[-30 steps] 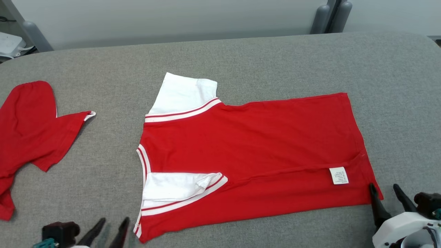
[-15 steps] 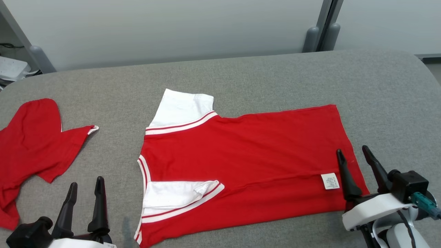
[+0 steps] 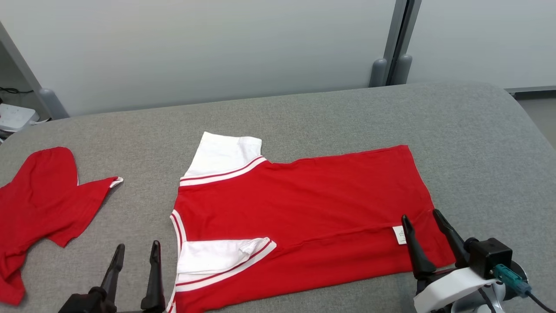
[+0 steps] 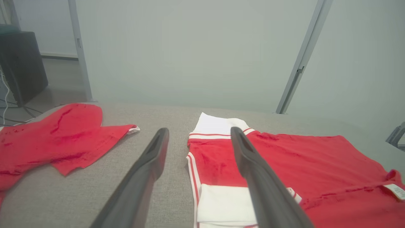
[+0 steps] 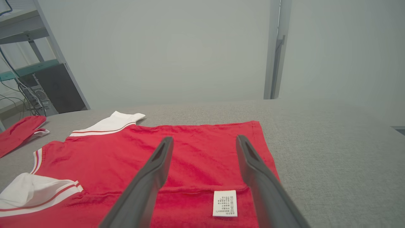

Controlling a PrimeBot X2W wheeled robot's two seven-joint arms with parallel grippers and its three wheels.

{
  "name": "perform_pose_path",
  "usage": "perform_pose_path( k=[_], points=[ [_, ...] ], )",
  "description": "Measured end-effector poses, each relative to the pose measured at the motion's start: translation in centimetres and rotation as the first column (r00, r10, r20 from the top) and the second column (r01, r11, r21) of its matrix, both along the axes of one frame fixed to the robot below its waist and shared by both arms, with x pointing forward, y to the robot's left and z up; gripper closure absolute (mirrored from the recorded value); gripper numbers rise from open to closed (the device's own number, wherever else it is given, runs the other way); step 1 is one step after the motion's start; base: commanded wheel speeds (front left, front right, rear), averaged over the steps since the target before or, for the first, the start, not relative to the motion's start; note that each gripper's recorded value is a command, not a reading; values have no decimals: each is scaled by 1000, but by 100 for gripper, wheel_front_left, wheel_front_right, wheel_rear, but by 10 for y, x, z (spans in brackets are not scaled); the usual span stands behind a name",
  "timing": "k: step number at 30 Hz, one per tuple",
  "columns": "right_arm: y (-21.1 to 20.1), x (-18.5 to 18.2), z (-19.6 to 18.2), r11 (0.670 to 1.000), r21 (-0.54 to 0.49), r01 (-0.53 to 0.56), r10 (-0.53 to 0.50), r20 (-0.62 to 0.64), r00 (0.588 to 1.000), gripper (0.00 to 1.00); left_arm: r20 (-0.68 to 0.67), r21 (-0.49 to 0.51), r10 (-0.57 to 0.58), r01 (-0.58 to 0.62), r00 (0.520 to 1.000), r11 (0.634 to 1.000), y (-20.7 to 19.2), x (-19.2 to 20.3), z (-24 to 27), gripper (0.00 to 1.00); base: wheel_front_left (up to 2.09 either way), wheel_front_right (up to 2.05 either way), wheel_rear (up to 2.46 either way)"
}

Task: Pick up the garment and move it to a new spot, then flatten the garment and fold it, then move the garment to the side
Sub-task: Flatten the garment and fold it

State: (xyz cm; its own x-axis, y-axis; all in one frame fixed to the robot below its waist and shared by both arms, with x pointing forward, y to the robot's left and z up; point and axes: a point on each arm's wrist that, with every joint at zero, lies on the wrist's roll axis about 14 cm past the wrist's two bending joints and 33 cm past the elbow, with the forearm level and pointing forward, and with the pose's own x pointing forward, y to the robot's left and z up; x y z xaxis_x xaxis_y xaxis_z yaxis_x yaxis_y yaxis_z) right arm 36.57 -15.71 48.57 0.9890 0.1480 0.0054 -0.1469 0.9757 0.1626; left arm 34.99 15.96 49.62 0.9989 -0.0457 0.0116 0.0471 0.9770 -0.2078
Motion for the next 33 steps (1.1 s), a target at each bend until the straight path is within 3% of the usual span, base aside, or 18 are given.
perform_pose_path(
  k=[7, 19, 33],
  points=[
    [5, -4, -15, 1000, -1, -14, 14, -46, 999, 0, -71, 1, -58, 58, 996, 998, -15, 18, -22, 0, 0, 0, 0],
    [-6, 26, -41, 1000, -9, 8, -9, -121, 993, 0, -166, 29, -242, 250, 956, 968, -68, 141, -10, 0, 0, 0, 0],
    [-24, 67, -86, 997, -70, 12, -27, -212, 977, 0, -440, 15, -235, 269, 867, 963, -84, 248, -77, 0, 0, 0, 0]
  ],
)
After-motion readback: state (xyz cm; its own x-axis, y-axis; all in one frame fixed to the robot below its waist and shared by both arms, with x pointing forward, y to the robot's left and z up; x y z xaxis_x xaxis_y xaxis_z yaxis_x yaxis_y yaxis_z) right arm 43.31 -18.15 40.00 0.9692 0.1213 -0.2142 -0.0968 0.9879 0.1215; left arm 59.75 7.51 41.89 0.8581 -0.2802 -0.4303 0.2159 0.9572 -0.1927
